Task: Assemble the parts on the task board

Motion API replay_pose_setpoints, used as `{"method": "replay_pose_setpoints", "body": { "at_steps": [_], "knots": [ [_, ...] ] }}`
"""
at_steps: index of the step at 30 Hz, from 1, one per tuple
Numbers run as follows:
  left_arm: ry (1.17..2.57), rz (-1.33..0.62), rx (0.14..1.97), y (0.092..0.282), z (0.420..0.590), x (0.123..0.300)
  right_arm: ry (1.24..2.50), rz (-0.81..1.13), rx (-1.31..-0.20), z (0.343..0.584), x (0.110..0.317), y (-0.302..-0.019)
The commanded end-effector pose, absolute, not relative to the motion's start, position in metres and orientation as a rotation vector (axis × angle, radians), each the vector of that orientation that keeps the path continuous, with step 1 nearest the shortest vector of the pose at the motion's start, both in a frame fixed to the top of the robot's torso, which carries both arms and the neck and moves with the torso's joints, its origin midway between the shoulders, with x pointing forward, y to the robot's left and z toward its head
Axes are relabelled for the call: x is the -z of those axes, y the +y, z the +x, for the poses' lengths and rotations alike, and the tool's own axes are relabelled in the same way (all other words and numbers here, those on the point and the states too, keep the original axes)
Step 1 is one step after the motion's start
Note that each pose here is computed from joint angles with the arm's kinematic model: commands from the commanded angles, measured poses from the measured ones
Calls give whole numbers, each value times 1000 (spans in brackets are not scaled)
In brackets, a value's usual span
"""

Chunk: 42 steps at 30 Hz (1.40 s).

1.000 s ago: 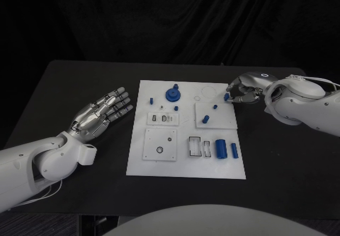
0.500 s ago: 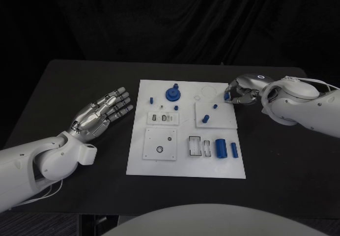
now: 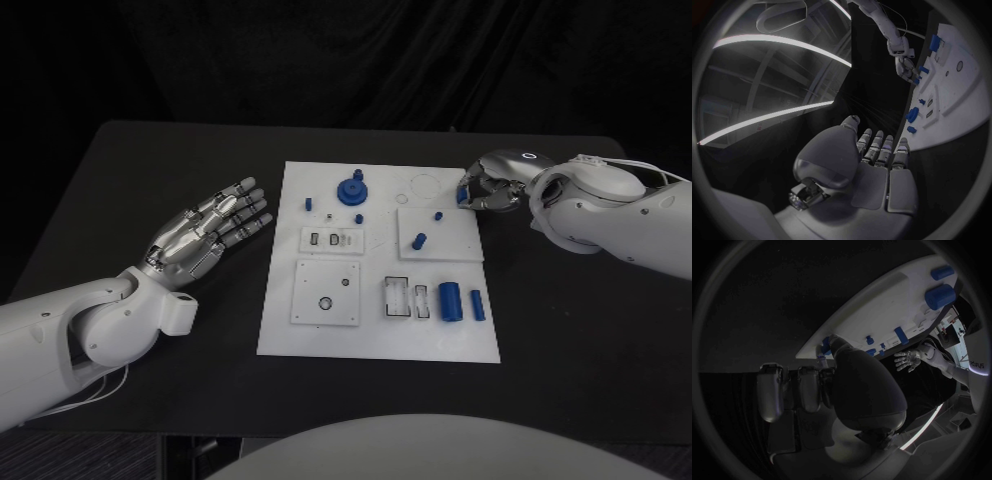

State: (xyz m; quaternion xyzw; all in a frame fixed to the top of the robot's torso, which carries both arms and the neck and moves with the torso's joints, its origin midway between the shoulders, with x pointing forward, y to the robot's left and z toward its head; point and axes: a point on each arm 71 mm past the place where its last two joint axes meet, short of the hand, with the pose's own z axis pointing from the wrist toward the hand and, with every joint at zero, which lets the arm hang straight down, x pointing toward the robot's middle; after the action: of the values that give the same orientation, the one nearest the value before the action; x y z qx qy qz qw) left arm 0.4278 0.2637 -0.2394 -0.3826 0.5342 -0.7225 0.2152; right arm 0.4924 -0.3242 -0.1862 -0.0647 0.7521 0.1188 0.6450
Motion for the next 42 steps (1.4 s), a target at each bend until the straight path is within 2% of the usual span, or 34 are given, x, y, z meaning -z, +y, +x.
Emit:
{"method": "replay_pose_setpoints", "body": {
  "at_steps": [1,12,19,24,29,35,42],
  "knots": [
    [1395,-1034,2062,264,428,235,1685,-138,-264,493,186,-324],
    [1400,-1038,2056,265,428,235,1580,-133,-308,492,179,-321],
    [1399,-1041,2045,268,427,236,1441,-135,-389,483,156,-306],
    [1402,-1044,2039,268,426,236,1393,-177,-483,474,130,-275],
    [1406,-1044,2039,266,427,236,1345,-272,-650,455,113,-223],
    [1413,-1046,2037,264,427,237,1413,-330,-747,441,132,-186],
    [1418,-1047,2038,262,426,237,1487,-337,-766,439,161,-165]
  ]
}}
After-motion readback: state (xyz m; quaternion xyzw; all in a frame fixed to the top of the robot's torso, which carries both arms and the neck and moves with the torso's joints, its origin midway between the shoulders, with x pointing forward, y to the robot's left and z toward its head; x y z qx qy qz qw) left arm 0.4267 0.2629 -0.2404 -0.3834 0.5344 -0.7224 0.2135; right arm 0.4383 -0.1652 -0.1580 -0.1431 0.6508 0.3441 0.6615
